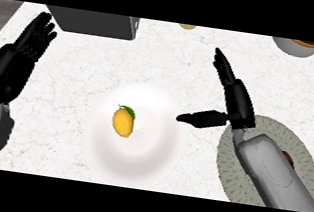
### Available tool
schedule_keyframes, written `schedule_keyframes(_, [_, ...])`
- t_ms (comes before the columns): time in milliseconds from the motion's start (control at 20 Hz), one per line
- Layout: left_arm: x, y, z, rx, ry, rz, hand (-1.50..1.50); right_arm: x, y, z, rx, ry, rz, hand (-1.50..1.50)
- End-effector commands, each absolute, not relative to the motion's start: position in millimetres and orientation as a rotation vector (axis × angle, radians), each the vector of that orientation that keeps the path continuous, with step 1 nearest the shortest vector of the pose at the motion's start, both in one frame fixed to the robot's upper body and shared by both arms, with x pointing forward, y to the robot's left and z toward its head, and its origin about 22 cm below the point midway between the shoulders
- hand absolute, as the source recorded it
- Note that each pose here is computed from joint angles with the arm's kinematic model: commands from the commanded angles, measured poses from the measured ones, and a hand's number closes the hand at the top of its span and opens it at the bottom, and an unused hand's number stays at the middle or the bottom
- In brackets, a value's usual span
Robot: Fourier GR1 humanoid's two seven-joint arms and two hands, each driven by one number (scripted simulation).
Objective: Pick the lemon from the placemat and place it in the plate
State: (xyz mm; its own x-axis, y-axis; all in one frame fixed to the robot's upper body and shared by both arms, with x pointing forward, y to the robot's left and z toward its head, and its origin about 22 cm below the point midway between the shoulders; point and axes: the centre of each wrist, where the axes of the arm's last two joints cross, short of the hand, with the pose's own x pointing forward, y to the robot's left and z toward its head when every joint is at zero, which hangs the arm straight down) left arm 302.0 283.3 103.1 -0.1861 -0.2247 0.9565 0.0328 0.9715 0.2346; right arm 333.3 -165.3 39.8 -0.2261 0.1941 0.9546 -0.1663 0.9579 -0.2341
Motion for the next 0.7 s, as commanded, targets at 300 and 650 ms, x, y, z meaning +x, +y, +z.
schedule_keyframes(300, [295.7,281.7,120.5,0.124,-1.76,-0.235,0.0,328.0,-284.5,24.7,-0.052,-1.774,0.376,-1.5])
schedule_keyframes(650, [300.5,287.8,101.1,0.129,-1.733,-0.231,0.0,327.1,-308.4,22.0,-0.127,-1.823,0.399,-1.5])
